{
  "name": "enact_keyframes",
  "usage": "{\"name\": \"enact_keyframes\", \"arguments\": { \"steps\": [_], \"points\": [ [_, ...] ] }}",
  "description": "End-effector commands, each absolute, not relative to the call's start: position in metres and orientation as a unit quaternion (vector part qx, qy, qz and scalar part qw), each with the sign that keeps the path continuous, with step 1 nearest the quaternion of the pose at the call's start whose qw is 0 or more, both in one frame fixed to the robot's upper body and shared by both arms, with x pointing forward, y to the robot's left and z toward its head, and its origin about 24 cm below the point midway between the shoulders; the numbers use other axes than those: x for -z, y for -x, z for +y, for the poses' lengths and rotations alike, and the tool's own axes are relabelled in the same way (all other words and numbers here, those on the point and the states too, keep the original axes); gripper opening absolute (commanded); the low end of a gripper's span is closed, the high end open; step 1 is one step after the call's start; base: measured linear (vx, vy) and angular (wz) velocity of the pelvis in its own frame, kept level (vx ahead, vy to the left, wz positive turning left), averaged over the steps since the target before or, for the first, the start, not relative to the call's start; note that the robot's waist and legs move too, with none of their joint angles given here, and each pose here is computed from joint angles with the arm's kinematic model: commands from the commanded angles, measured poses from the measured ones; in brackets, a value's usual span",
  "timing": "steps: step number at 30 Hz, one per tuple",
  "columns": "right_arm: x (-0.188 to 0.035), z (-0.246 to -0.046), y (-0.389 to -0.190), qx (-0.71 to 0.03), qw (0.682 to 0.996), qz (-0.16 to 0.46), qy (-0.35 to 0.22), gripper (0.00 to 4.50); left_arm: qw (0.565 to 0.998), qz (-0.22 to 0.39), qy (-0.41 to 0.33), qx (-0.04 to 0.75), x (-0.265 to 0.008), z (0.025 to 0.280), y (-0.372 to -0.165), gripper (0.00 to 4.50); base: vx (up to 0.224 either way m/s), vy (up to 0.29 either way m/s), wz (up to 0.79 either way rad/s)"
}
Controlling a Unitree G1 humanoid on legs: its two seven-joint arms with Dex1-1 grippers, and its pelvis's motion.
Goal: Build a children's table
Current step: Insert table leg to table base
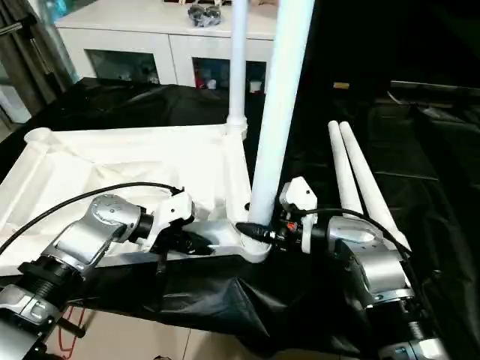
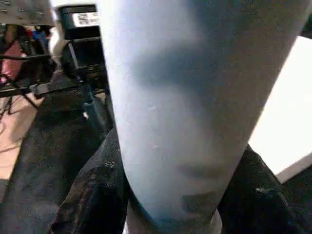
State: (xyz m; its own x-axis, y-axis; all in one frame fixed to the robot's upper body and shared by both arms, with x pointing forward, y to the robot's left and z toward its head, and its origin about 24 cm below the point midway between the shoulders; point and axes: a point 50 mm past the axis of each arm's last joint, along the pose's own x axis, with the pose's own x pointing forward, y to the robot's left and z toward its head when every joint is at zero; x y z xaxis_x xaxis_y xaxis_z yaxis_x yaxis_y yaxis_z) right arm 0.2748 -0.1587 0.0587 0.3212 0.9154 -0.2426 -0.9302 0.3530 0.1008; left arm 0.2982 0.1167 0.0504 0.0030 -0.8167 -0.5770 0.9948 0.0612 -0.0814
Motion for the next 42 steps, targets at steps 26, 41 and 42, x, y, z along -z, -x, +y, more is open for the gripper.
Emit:
{"name": "enact_keyframes", "arguments": {
  "steps": [26,41,42],
  "points": [
    [-0.017,-0.154,-0.271,-0.487,0.858,0.164,-0.009,1.9,0.746,0.223,-0.181,0.601,-0.062,0.108,-0.317,0.0,0.0,0.0,0.0],
    [-0.019,-0.176,-0.258,-0.427,0.895,0.124,-0.041,1.9,0.756,0.232,-0.188,0.583,-0.061,0.117,-0.321,0.0,0.0,0.0,0.0],
    [-0.019,-0.176,-0.257,-0.426,0.895,0.124,-0.041,1.9,0.756,0.232,-0.189,0.583,-0.06,0.118,-0.321,0.0,0.0,0.0,0.0]
  ]
}}
